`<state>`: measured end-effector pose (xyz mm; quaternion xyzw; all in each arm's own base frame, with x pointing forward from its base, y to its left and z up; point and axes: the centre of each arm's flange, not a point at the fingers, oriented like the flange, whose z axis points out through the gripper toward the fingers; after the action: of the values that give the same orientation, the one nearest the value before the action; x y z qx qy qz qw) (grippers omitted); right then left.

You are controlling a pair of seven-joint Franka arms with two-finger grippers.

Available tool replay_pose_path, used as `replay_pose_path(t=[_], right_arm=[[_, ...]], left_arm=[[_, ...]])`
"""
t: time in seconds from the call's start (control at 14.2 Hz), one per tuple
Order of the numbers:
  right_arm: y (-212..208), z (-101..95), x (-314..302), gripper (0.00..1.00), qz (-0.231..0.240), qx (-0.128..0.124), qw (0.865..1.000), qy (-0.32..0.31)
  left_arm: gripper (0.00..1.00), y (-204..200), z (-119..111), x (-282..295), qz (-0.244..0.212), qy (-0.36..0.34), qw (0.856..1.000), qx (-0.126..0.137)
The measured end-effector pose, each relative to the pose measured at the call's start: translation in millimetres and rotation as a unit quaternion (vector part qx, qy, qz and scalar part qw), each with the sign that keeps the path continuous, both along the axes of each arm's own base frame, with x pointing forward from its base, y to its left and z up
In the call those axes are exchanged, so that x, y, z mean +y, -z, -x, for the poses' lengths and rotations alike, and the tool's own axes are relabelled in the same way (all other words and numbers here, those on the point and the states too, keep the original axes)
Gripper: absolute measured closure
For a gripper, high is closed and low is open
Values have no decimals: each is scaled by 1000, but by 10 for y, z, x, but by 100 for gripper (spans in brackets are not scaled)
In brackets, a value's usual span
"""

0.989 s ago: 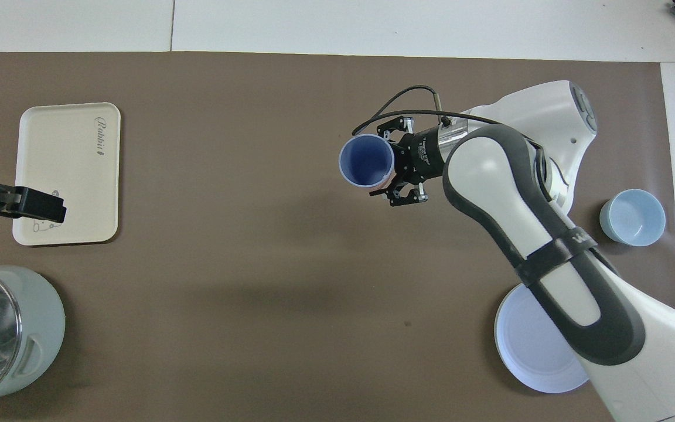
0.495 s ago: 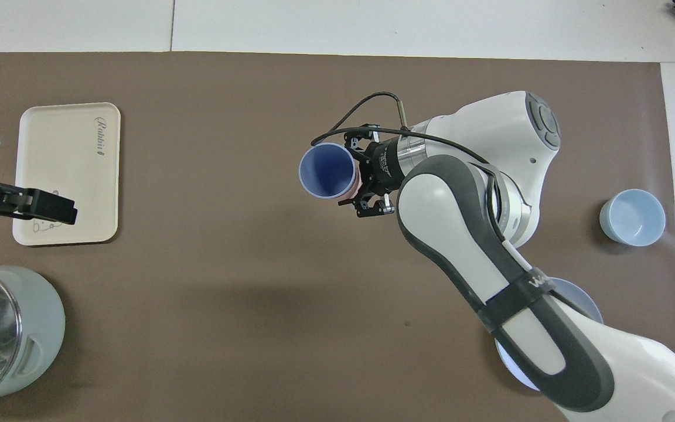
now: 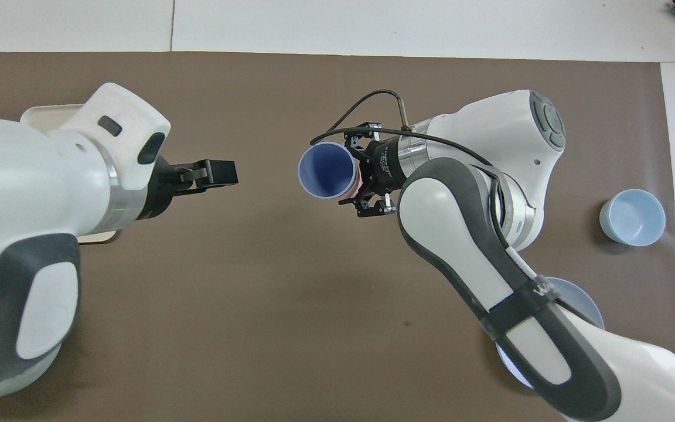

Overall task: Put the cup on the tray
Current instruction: 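Reach the left gripper into the cup mouth and grasp the blue cup, then pull the blue cup out with the left gripper while the right gripper holds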

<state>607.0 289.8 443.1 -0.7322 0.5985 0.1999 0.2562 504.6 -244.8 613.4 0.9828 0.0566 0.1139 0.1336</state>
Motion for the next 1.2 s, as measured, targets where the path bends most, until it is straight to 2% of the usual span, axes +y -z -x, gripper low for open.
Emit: replay_pose_path(t=[0.28,0.49,0.92,0.99,1.2], right_arm=[[-23,3,-5,20,1,-2,1000,0],[-20,2,-9,20,6,-4,1000,-3],[-20,2,-10,20,7,-5,1000,-3],[-20,2,-10,20,7,-5,1000,-3],[-20,2,-10,20,7,-5,1000,-3]], left_arm=[[7,141,140,-505,54,-35,997,-44],[13,379,103,-645,65,-40,996,-48],[17,735,63,-1007,82,-45,995,-45],[22,778,59,-1041,83,-47,995,-43],[59,775,23,-1032,86,-55,994,-41]])
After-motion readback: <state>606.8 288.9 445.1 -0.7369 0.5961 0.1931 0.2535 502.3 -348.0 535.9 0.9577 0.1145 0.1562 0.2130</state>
